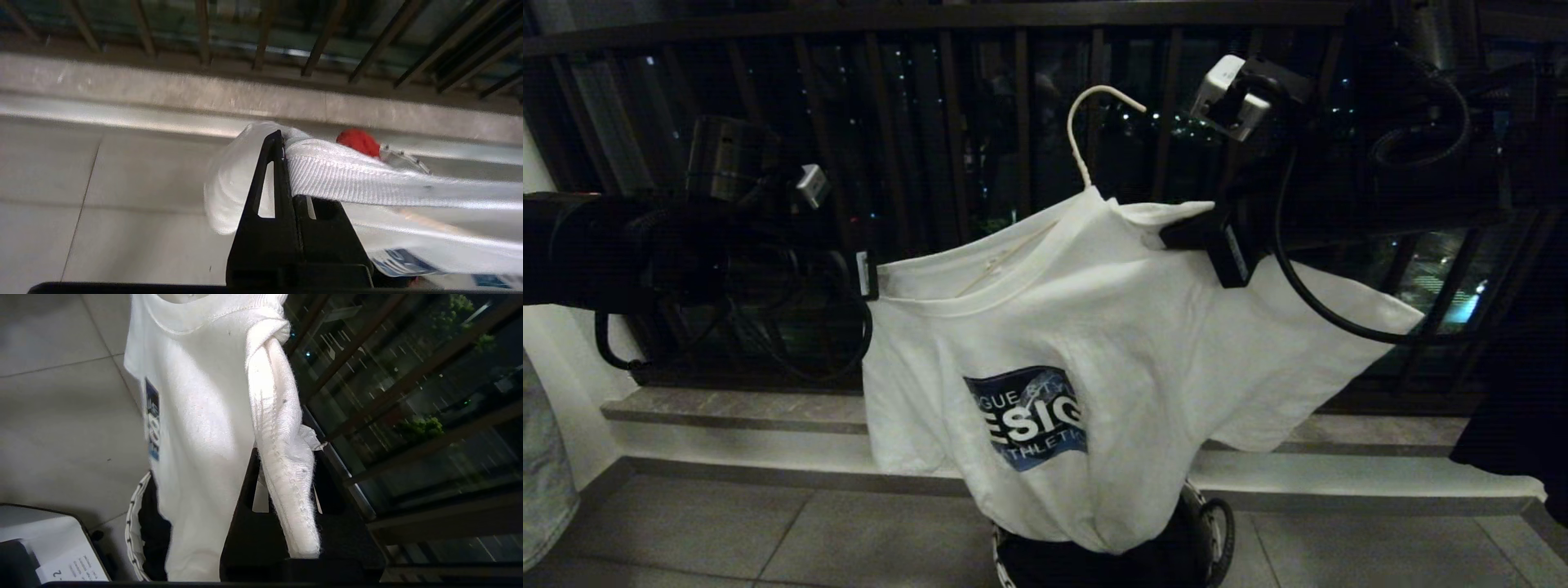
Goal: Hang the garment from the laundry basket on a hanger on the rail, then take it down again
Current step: Hang the clothes on the clothes rack
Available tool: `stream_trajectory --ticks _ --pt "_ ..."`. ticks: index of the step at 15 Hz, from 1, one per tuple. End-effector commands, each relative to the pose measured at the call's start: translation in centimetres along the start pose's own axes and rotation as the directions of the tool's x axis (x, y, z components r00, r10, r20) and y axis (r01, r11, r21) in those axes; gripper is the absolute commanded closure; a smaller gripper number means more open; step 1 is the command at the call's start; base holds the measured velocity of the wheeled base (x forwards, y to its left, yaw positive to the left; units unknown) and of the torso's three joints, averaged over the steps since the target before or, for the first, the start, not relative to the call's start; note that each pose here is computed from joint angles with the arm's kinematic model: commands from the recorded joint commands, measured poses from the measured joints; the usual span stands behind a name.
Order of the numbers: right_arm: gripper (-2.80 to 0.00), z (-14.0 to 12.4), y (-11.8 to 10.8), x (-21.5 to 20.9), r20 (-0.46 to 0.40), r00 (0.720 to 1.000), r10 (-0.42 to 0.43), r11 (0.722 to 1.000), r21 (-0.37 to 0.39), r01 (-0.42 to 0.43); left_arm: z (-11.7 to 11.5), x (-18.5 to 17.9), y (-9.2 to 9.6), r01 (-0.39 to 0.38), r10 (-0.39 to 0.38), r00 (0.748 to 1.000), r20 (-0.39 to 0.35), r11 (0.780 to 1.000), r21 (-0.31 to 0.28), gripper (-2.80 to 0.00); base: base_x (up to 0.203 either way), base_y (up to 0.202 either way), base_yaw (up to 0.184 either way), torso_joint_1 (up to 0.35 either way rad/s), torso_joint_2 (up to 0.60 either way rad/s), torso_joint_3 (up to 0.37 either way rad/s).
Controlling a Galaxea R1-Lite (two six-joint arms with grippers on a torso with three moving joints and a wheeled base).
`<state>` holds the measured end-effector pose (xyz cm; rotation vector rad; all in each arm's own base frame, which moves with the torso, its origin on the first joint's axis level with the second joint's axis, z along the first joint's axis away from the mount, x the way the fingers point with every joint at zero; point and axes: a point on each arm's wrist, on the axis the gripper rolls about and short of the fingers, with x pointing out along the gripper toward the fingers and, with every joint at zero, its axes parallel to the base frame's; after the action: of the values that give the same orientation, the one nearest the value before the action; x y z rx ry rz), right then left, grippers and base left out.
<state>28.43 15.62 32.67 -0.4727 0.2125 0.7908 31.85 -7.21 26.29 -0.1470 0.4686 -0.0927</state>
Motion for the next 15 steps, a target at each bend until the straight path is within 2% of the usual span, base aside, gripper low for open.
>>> stream_trajectory --ticks 1,4,6,10,13,15 --pt "0.0 -0.3 0.2 0.9 -0.007 1.0 0.021 1.0 -0.001 -0.021 1.1 0.1 -0.8 0.022 -0.022 0.999 0.031 0.999 0.024 0.0 0.0 0.0 0.0 0.0 0.0 0.0" --pt "0.0 -0.1 -0.1 1.9 0.043 0.999 0.019 1.0 0.015 -0.02 2.1 -1.0 -3.2 0.079 -0.08 0.997 0.012 0.995 0.066 0.0 0.0 0.0 0.0 0.0 0.0 0.0" --pt "0.0 0.4 -0.1 2.1 0.099 0.994 0.038 0.995 0.09 -0.047 3.6 -1.1 -4.4 0.108 -0.111 0.993 0.05 0.991 0.073 0.0 0.0 0.0 0.0 0.0 0.0 0.0" --pt "0.0 -0.5 0.2 2.8 0.114 0.991 0.063 0.991 0.111 -0.076 7.0 -0.2 -6.1 0.132 -0.141 0.979 0.147 0.989 0.068 0.0 0.0 0.0 0.0 0.0 0.0 0.0" --pt "0.0 -1.0 0.3 3.2 0.177 0.983 0.054 0.977 0.194 -0.089 7.4 -0.1 -7.9 0.177 -0.192 0.959 0.21 0.98 0.092 0.0 0.0 0.0 0.0 0.0 0.0 0.0" --pt "0.0 -2.0 0.8 3.3 0.199 0.978 0.057 0.974 0.204 -0.098 7.0 -0.4 -9.1 0.208 -0.226 0.954 0.197 0.972 0.107 0.0 0.0 0.0 0.0 0.0 0.0 0.0"
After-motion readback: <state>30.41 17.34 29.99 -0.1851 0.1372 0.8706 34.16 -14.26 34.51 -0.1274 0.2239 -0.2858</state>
